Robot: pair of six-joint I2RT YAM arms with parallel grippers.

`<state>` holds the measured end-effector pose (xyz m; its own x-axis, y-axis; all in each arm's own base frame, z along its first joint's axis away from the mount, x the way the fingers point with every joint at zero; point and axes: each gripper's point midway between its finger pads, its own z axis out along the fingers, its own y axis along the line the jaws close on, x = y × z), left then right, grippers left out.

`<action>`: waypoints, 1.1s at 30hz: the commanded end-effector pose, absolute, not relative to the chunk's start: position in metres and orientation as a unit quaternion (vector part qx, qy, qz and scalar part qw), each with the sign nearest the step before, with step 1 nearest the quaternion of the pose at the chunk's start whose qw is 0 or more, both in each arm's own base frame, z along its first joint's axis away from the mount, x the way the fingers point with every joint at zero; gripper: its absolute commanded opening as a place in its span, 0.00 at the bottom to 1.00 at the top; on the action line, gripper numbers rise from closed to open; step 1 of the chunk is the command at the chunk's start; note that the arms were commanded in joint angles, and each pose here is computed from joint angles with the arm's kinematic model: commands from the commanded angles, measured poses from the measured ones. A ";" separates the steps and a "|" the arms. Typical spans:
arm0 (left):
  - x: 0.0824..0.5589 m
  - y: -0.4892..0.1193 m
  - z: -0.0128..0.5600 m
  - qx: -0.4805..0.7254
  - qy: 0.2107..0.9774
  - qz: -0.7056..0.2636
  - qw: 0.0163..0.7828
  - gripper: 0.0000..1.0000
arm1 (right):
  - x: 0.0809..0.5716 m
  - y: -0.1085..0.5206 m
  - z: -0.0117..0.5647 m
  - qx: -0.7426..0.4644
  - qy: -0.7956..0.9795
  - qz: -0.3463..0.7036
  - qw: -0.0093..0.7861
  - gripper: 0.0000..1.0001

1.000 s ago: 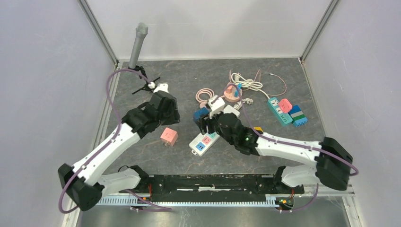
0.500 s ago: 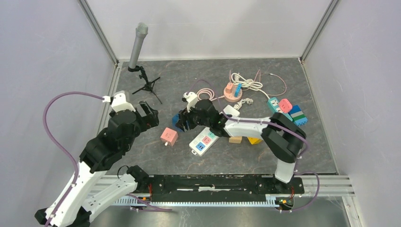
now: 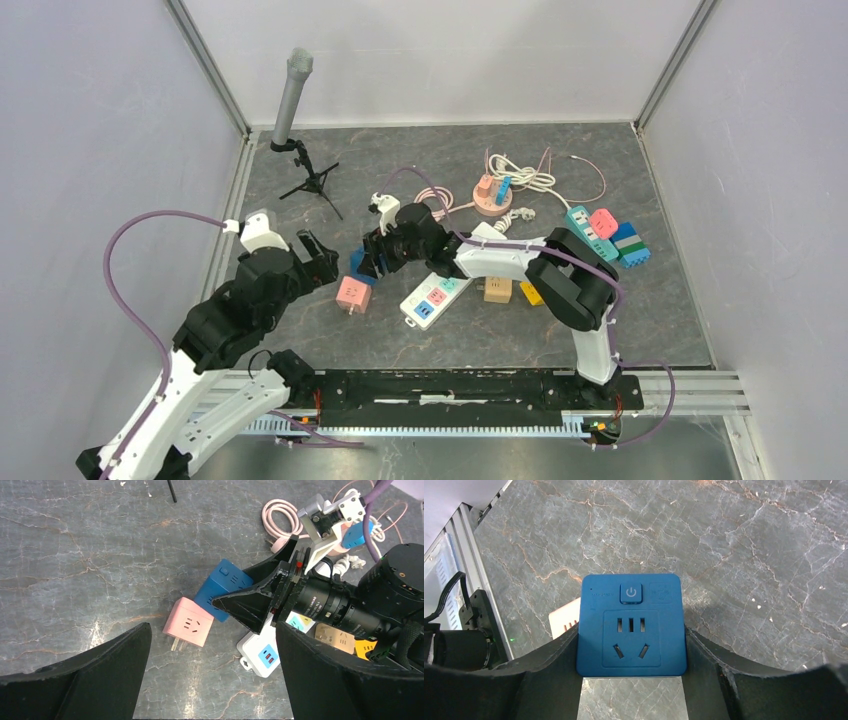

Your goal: Pull the plug off the socket

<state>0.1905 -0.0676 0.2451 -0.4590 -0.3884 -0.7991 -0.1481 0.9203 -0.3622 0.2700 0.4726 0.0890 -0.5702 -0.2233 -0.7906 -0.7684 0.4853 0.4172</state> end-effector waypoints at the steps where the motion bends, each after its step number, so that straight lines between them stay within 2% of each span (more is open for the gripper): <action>1: 0.189 -0.067 0.248 -0.184 0.836 -0.138 0.498 1.00 | 0.276 0.477 0.098 -0.296 0.801 0.399 0.333 0.69; 7: 0.187 -0.065 0.245 -0.185 0.837 -0.135 0.496 1.00 | 0.290 0.471 0.102 -0.260 0.821 0.385 0.333 0.82; 17: 0.189 -0.066 0.239 -0.182 0.843 -0.127 0.490 1.00 | 0.302 0.465 0.073 -0.229 0.858 0.347 0.302 0.81; 27: 0.190 -0.071 0.248 -0.166 0.836 -0.144 0.503 1.00 | 0.319 0.450 0.153 -0.239 0.818 0.352 0.387 0.84; 33: 0.196 -0.105 0.264 -0.100 0.830 -0.210 0.507 1.00 | 0.350 0.376 0.177 -0.193 0.842 0.239 0.443 0.85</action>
<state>0.1885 -0.0787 0.2447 -0.4704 -0.4074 -0.7828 -0.1014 0.9062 -0.4106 0.3210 0.4307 0.1407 -0.6097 -0.1453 -0.7792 -0.6264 0.6906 0.3614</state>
